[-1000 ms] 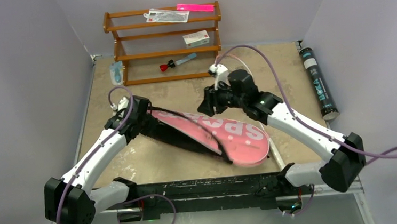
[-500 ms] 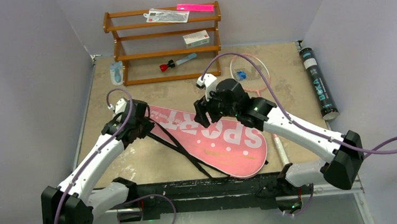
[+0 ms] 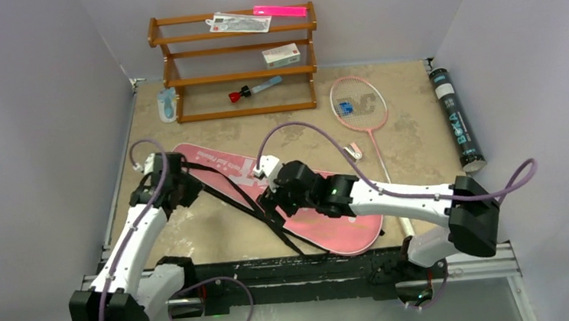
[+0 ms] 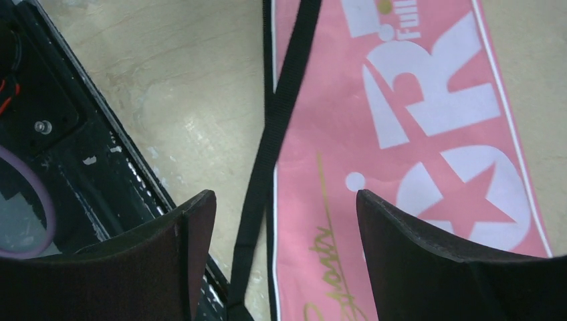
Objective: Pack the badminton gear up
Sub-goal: Place the racket in the racket bag.
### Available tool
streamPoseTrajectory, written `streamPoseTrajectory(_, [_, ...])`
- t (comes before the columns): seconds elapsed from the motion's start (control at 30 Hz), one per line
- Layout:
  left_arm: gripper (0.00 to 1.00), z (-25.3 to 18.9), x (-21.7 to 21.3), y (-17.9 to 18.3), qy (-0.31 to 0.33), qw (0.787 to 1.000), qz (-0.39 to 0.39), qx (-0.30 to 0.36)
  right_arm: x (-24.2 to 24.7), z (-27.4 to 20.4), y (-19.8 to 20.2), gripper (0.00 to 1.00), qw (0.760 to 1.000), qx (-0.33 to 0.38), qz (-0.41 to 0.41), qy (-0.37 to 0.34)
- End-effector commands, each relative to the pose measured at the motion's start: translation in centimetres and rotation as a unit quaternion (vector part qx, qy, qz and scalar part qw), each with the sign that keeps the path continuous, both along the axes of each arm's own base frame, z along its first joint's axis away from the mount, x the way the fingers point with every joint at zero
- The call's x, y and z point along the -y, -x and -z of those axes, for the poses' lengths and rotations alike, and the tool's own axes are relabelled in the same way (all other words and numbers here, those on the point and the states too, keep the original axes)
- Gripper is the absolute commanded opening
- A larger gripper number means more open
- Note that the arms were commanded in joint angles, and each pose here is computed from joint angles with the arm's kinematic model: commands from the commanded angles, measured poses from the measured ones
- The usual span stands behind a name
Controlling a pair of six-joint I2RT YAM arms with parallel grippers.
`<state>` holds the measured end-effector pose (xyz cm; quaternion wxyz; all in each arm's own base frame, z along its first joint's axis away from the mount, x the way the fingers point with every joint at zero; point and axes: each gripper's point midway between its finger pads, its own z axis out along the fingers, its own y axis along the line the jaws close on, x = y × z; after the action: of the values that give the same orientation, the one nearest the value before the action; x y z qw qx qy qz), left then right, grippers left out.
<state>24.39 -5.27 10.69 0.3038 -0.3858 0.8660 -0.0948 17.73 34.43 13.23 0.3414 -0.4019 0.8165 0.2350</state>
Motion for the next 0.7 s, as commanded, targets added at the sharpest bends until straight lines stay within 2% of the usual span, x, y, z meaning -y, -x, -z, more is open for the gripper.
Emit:
streamPoseTrajectory(0.0, [0.27, 1.2, -2.0, -0.3, 0.078, 0.997, -0.019, -0.007, -2.4, 0.0, -0.5, 0.78, 0.998, 0.064, 0.008, -0.015])
streamPoseTrajectory(0.1, [0.26, 0.8, -3.3, -0.4, 0.071, 0.996, -0.047, -0.008, -3.8, 0.9, -0.5, 0.76, 0.997, 0.083, 0.009, 0.004])
streamPoseTrajectory(0.27, [0.27, 0.1, -3.9, -0.6, 0.061, 0.996, -0.057, 0.002, -4.4, 4.4, -0.9, 0.75, 0.99, 0.105, 0.029, 0.094])
streamPoseTrajectory(0.53, [0.27, -0.2, -4.1, -0.6, 0.059, 0.996, -0.062, 0.004, -3.9, 8.8, -2.0, 0.78, 0.975, 0.115, 0.077, 0.172])
streamPoseTrajectory(0.6, [0.27, -0.3, -4.2, -0.7, 0.058, 0.996, -0.062, 0.006, -3.3, 9.6, -2.4, 0.75, 0.97, 0.12, 0.089, 0.19])
streamPoseTrajectory(0.67, [0.27, -0.4, -4.3, -0.8, 0.056, 0.996, -0.062, 0.01, -3.0, 10.0, -2.6, 0.65, 0.967, 0.126, 0.092, 0.203])
